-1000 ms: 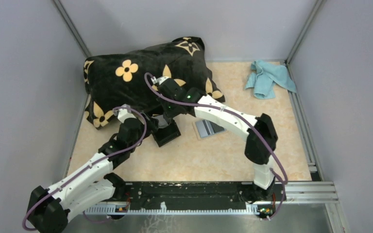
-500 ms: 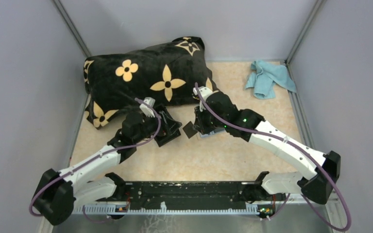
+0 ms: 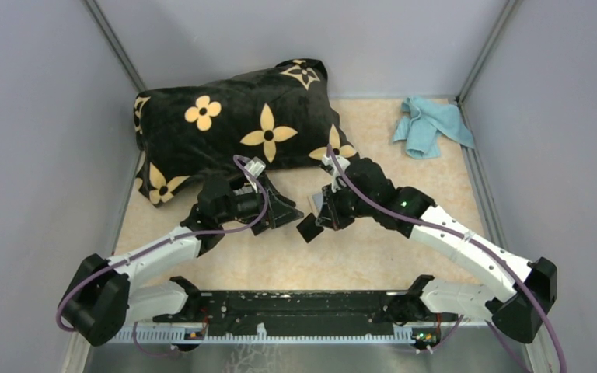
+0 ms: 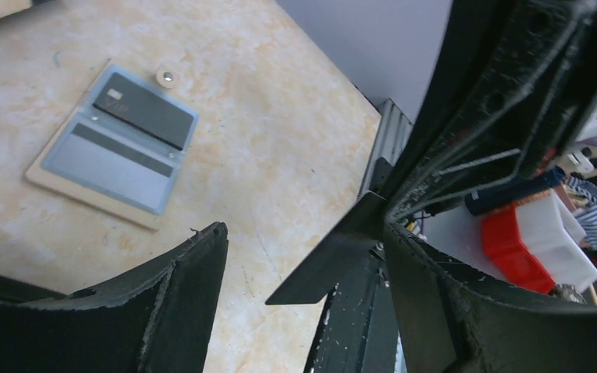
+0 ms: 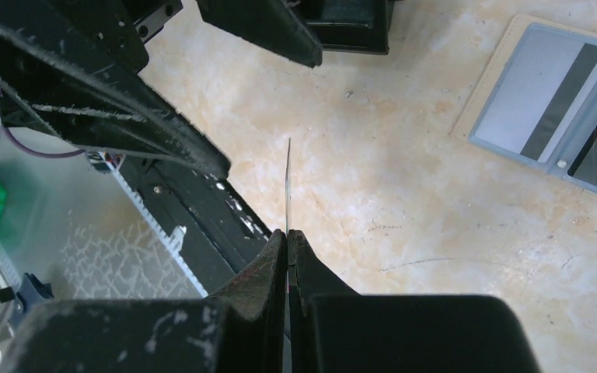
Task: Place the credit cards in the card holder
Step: Pick up the credit card from the storage box.
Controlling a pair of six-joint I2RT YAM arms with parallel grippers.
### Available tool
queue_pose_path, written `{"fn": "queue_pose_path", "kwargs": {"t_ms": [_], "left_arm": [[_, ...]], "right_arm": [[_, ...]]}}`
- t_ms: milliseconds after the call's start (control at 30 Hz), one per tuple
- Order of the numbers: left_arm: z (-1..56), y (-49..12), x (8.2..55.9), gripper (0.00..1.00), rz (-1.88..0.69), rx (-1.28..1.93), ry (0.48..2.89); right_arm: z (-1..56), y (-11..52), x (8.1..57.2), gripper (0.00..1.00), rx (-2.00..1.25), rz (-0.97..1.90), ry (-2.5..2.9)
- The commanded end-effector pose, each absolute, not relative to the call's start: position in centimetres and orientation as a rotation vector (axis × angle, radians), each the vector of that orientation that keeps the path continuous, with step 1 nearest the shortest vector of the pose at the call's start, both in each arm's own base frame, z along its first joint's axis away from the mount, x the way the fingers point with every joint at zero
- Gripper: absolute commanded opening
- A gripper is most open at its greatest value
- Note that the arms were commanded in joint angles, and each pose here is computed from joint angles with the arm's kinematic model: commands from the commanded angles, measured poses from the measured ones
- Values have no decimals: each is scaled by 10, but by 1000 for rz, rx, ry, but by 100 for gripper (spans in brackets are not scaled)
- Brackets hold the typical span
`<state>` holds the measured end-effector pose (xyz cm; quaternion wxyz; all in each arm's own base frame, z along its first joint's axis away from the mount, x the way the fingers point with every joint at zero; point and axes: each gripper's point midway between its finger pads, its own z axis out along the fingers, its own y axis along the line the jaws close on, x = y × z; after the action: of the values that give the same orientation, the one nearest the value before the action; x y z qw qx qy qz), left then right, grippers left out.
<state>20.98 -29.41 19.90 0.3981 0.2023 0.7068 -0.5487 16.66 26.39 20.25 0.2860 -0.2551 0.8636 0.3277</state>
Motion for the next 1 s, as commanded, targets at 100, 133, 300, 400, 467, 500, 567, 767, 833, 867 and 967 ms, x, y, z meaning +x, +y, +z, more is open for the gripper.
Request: {"fn": "queue_pose_path", "kwargs": {"t_ms": [100,133,300,400,467,500,567,767,833,867,967], "left_arm": [[209,-300,190,75,-1487,672,1670],[207,-300,190,76,-1484,676,1676],[201,-304,186,74,-1515,717,1690],[197,-306,185,71,-1537,739,1702],[195,-308,184,69,-1553,753,1711],[195,-309,183,68,-1560,761,1708],[195,-310,182,65,-1576,774,1705],[196,-312,177,50,-1619,815,1687],[194,-313,174,41,-1646,830,1685],[194,-313,173,37,-1655,838,1682],[193,-314,171,24,-1680,848,1679]], "right_arm": [[221,272,168,0,-680,1046,2228],[221,273,167,0,-685,1067,2227],[221,274,168,0,-685,1130,2225],[222,276,169,0,-691,1159,2221],[220,278,171,0,-695,1169,2227],[220,278,170,0,-698,1178,2228],[217,279,172,0,-698,1189,2233],[211,278,175,0,-694,1219,2252],[210,277,177,0,-687,1226,2259],[209,276,178,0,-682,1231,2264],[205,276,179,0,-676,1240,2276]]}}
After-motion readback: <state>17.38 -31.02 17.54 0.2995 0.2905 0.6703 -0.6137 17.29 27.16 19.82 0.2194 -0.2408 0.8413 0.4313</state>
